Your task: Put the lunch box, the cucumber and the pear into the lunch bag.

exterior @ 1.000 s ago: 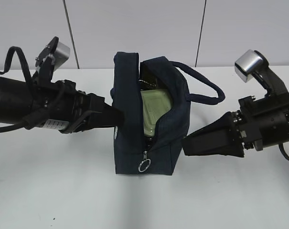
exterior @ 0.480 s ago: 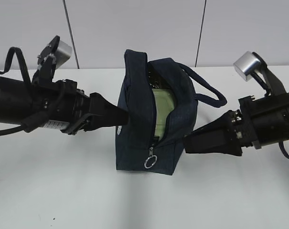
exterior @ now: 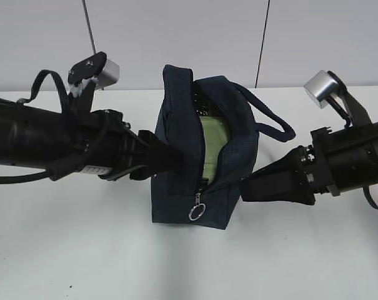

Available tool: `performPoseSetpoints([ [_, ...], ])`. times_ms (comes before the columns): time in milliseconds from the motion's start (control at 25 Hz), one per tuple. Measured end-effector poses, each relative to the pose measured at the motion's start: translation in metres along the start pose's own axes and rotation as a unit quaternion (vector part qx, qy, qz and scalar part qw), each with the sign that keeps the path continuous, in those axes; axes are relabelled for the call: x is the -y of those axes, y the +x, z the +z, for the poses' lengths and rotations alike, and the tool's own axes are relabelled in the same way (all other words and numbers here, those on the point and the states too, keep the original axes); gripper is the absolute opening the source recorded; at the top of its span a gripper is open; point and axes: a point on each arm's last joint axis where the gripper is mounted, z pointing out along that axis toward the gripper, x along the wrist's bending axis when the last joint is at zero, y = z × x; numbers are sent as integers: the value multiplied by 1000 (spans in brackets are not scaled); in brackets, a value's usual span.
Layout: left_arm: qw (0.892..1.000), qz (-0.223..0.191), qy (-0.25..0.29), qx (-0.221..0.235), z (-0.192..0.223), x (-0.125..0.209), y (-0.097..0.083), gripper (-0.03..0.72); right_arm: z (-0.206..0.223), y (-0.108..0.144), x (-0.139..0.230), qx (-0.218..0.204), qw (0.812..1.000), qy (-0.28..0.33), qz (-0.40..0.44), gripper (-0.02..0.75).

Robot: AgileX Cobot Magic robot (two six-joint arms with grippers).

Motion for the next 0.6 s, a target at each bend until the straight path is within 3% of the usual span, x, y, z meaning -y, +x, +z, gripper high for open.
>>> performPoseSetpoints([
  [200,1000,10,-22,-11,5,-18,1,313,0,0,0,0,1000,0,0,491],
  [440,1000,16,-4,-10,16,-16,6,307,0,0,0,0,1000,0,0,491],
  [600,1000,27,2,-4,16,-15,5,241,0,0,0,0,1000,0,0,491],
])
